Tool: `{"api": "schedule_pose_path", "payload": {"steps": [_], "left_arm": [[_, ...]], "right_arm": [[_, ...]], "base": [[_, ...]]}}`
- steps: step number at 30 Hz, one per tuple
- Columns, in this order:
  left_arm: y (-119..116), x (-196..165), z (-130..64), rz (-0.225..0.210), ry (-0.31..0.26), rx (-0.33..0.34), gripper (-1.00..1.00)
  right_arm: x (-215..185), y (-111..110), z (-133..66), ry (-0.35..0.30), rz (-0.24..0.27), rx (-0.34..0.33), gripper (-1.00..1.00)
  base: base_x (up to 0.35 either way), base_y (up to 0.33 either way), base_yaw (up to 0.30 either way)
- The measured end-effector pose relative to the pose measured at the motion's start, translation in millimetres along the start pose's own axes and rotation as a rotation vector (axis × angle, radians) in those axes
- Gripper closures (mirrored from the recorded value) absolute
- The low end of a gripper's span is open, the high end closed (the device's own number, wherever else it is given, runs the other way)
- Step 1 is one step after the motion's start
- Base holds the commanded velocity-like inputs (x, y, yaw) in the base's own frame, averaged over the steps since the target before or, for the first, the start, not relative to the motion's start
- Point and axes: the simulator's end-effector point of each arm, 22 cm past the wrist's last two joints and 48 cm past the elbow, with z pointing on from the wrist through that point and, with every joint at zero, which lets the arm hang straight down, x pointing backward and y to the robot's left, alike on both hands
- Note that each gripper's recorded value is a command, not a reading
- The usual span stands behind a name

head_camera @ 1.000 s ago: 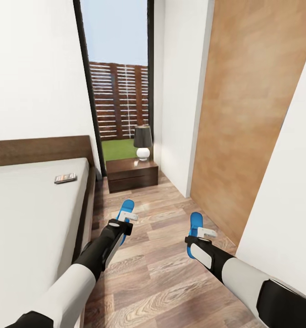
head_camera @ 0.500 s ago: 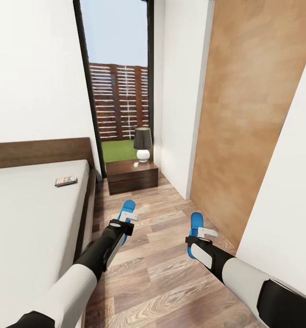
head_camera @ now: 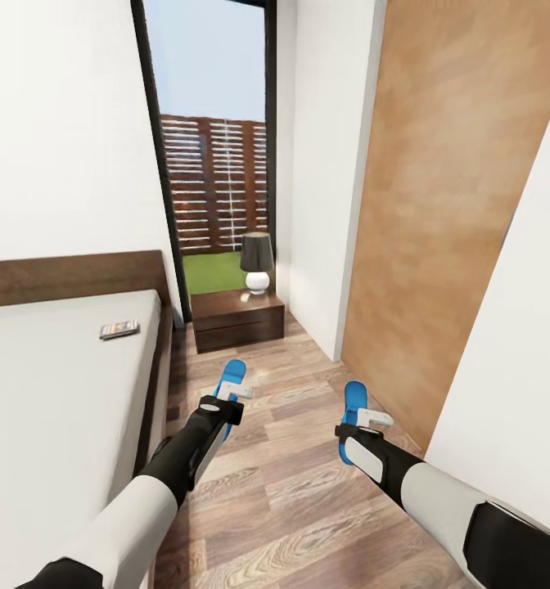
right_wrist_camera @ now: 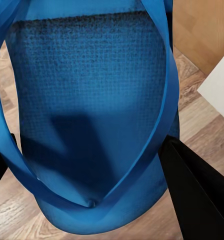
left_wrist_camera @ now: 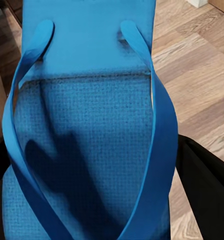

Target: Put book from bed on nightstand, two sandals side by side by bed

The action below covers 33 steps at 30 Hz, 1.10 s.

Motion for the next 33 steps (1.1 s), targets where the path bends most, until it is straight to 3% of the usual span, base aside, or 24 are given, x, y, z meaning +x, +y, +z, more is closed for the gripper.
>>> {"api": "schedule_pose_path", "payload": {"steps": [33], "left_arm": [[11.2,-52.2,-30.5,-0.002,-0.002,0.001,1.0]], "right_arm": [[-48.5,1.1,-37.0,0.001,0.0,0.0,1.0]], "base": [[0.0,0.0,0.0]]}}
